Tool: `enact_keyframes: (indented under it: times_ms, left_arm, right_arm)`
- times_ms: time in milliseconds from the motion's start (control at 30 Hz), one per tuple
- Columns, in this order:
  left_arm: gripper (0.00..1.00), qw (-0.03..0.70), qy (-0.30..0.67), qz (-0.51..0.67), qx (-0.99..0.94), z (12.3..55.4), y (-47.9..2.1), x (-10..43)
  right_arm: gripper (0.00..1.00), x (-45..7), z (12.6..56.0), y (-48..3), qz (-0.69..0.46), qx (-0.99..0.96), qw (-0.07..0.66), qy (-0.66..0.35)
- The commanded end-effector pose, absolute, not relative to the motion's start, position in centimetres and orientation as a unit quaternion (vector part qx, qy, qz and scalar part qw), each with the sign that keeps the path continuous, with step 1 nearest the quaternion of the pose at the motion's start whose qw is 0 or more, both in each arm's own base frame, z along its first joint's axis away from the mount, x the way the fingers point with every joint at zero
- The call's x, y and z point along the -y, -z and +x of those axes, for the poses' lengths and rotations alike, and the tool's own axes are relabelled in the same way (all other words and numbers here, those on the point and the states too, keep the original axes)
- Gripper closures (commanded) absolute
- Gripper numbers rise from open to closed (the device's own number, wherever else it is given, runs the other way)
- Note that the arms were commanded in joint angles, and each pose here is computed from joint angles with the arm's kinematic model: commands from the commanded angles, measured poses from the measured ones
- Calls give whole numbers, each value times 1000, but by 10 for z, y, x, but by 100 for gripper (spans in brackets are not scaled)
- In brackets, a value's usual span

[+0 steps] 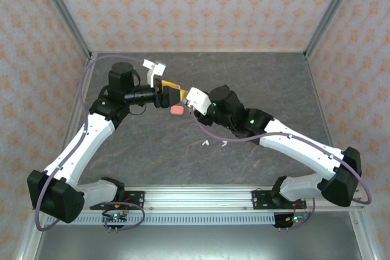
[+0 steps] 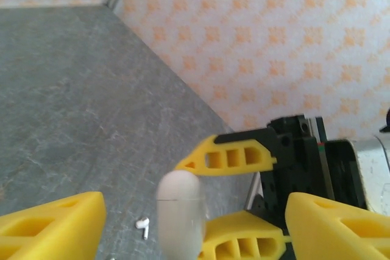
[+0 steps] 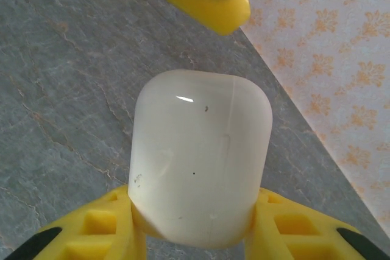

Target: Insert the wireless bluetooth earbuds into the charging case

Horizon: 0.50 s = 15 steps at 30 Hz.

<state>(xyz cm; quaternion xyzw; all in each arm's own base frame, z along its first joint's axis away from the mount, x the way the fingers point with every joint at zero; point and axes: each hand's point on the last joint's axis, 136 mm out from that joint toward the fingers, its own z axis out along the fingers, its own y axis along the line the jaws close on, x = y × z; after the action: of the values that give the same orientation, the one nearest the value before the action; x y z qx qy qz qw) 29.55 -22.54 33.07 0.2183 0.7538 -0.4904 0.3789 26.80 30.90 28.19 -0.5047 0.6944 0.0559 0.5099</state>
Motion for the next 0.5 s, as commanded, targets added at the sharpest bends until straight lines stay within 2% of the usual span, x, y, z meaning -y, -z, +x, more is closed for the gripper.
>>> enact_keyframes:
  times_ms: [0,467]
  left_arm:
    - [27,359,494,265,-747,281,-333,234]
    - [36,330,505,275,-749,281,-317,246]
  right_arm:
    - [64,-304,270,-312,-499,-678,539,-46]
    - [64,-307,264,-324,-492,-670,551,-74]
